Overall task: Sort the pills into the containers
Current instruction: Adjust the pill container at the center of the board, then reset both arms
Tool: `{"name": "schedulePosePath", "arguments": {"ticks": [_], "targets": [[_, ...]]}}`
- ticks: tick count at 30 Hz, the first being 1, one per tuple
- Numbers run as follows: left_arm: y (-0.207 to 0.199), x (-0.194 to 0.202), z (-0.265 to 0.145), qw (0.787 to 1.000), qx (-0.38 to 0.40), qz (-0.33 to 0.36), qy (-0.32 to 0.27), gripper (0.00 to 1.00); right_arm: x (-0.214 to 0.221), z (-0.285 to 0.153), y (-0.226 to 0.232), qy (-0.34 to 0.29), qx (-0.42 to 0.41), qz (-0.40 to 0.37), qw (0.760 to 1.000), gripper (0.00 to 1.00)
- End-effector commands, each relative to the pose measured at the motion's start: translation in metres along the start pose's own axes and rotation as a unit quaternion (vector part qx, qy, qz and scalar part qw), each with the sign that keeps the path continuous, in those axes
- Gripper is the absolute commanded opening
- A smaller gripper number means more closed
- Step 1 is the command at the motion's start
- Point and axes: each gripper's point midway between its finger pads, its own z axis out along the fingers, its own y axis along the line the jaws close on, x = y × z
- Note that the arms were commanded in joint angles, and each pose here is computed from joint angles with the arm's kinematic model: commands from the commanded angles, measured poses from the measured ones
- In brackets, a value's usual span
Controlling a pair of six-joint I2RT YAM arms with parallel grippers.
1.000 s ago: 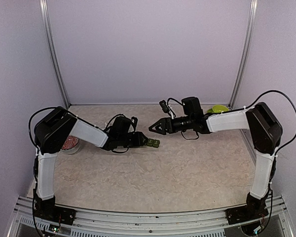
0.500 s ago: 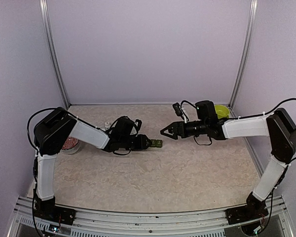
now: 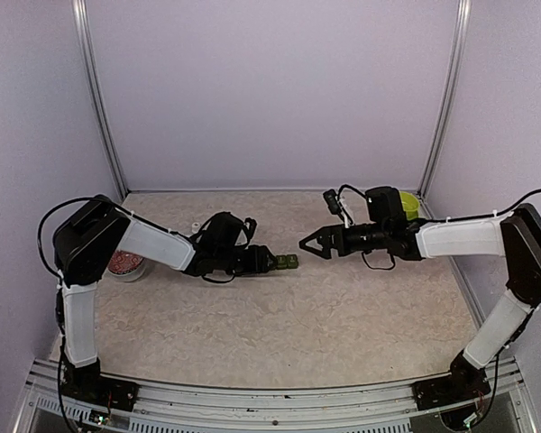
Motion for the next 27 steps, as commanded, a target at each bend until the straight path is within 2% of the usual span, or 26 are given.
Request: {"name": "schedulePosePath", "arguments": {"ticks": [1,8,15,21,27], "targets": [[-0.003,-0.033,-0.034,0.999,-0.021,0.015,-0.041,0.72,-0.003,-0.024,-0.013,-0.014,0.061,-0.020,0.998,1.00],[-0.012,-0.062,-0.083,0.994,-0.043,0.033,-0.099,0.98,-0.005,-0.073,-0.037,-0.040,0.200,-0.042,0.978,1.00],[0.002,-0.082,-0.135,0.982,-0.108,0.054,-0.143,0.99,-0.015,-0.123,-0.044,-0.073,0.298,-0.065,0.950,1.00],[0.030,-0.097,-0.177,0.966,-0.183,0.063,-0.171,0.99,-0.016,-0.159,-0.058,-0.100,0.372,-0.063,0.921,1.00],[0.064,-0.104,-0.213,0.959,-0.194,0.050,-0.199,0.99,-0.009,-0.191,-0.079,-0.116,0.378,-0.037,0.918,1.00]]}}
